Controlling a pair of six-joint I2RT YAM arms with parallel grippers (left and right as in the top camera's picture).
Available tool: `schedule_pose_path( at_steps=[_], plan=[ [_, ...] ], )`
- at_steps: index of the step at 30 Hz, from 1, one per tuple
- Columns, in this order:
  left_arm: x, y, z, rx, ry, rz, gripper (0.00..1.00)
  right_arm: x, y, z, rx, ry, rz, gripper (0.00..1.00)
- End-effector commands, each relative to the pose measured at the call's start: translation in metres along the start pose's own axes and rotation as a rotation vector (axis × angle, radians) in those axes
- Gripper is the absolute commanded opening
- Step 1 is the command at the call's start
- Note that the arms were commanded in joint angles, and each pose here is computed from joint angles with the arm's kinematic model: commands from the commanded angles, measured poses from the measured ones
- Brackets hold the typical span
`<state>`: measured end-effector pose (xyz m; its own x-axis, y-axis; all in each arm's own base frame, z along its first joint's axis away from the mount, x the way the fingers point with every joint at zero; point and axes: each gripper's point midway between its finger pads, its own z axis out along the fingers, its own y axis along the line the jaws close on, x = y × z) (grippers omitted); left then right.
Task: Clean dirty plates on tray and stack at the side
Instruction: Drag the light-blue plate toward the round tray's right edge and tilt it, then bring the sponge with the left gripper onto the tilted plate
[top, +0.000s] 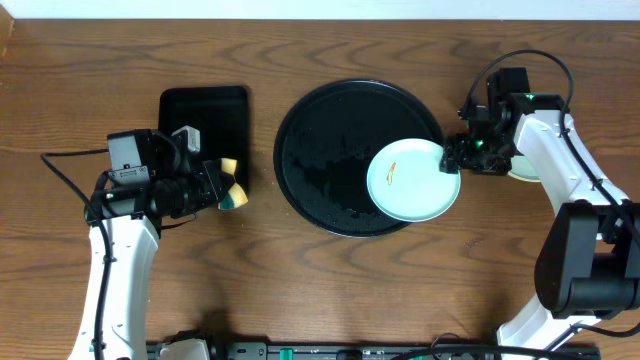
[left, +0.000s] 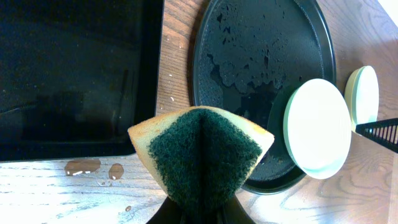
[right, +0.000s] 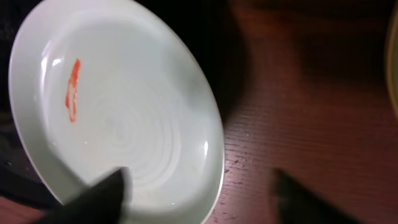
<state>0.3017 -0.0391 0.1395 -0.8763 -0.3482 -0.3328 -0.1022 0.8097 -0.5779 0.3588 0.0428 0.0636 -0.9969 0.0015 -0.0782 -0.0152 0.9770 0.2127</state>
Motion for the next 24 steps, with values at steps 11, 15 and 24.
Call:
schedule_pose_path(
  at_steps=[11, 15, 24],
  plan=[
    [-0.001, 0.002, 0.000, -0.006, -0.002, 0.021, 0.08, 0.021, -0.010, 0.035, 0.008, 0.034, 0.001, 0.29],
    [-0.001, 0.002, 0.000, -0.006, -0.002, 0.021, 0.08, 0.023, -0.012, 0.041, 0.007, 0.030, 0.004, 0.14],
    [-0.010, 0.000, 0.000, 0.001, -0.036, 0.043, 0.08, -0.004, 0.008, 0.016, -0.074, -0.050, 0.043, 0.01]
  ],
)
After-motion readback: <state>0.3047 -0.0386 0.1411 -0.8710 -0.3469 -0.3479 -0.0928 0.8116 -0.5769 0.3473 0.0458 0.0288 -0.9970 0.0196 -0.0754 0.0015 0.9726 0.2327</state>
